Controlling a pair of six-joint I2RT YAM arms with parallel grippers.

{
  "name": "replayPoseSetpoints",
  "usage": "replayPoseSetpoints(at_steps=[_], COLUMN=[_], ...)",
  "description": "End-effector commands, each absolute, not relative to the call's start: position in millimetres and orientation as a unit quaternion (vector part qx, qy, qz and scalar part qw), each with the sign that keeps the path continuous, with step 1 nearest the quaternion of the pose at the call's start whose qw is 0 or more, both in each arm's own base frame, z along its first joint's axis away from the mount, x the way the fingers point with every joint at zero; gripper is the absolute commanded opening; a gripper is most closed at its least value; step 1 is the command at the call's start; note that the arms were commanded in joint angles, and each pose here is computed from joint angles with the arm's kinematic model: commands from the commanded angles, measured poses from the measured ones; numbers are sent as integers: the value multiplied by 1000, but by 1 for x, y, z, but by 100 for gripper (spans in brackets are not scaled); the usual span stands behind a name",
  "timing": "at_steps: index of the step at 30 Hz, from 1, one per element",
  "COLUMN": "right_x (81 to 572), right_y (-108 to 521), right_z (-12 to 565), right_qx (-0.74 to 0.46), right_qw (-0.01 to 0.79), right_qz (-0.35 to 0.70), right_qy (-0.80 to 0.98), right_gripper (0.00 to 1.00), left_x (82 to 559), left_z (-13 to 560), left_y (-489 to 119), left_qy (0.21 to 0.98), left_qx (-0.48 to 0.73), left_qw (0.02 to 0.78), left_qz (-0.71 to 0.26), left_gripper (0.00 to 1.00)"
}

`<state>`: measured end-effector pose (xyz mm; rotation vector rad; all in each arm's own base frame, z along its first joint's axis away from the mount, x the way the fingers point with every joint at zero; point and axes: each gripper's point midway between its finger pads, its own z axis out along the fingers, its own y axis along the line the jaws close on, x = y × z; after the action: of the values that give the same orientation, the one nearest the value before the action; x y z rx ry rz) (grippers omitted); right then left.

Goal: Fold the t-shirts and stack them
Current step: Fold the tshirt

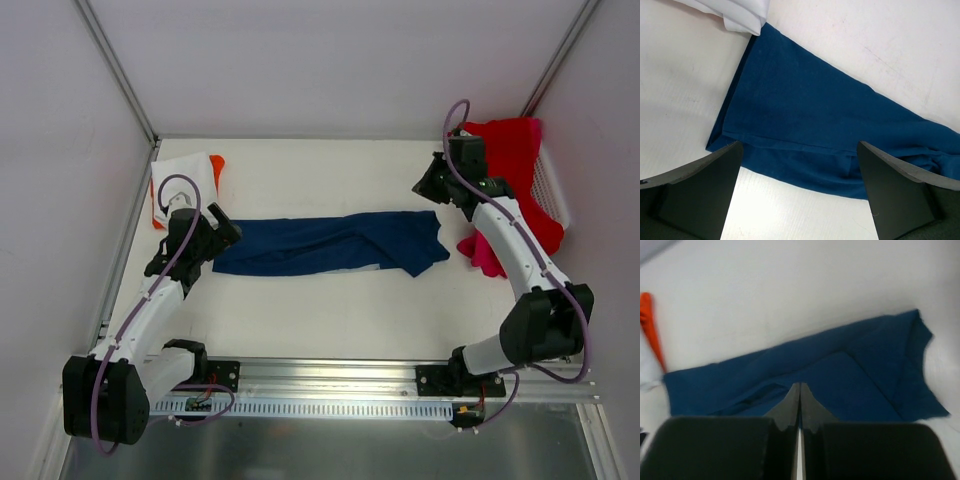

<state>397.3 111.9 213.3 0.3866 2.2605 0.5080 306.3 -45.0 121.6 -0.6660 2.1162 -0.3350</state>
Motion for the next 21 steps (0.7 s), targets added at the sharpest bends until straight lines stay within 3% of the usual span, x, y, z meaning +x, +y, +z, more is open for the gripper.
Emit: replayPoseSetpoints(at_steps=[1, 6, 14, 21], right_x=[330, 305, 289, 305], right_y=[58, 44, 51, 60], right_z=[136, 104, 69, 60], right_qx=[129, 135, 140, 127], right_qw=[225, 176, 115, 117], right_qz=[-35, -135, -161, -149], right_qy=[965, 966, 970, 974], right_gripper=[0, 0, 0, 0], left_x=[310, 310, 305, 303], left_z=[134, 132, 127, 131], left_y=[-56, -62, -61, -59], left_qy=[837, 840, 843, 841], left_qx=[-268, -262, -255, -248], left_qw=[446, 440, 439, 449], left_qz=[-170, -179, -174, -173], left_gripper=[99, 99, 99, 99])
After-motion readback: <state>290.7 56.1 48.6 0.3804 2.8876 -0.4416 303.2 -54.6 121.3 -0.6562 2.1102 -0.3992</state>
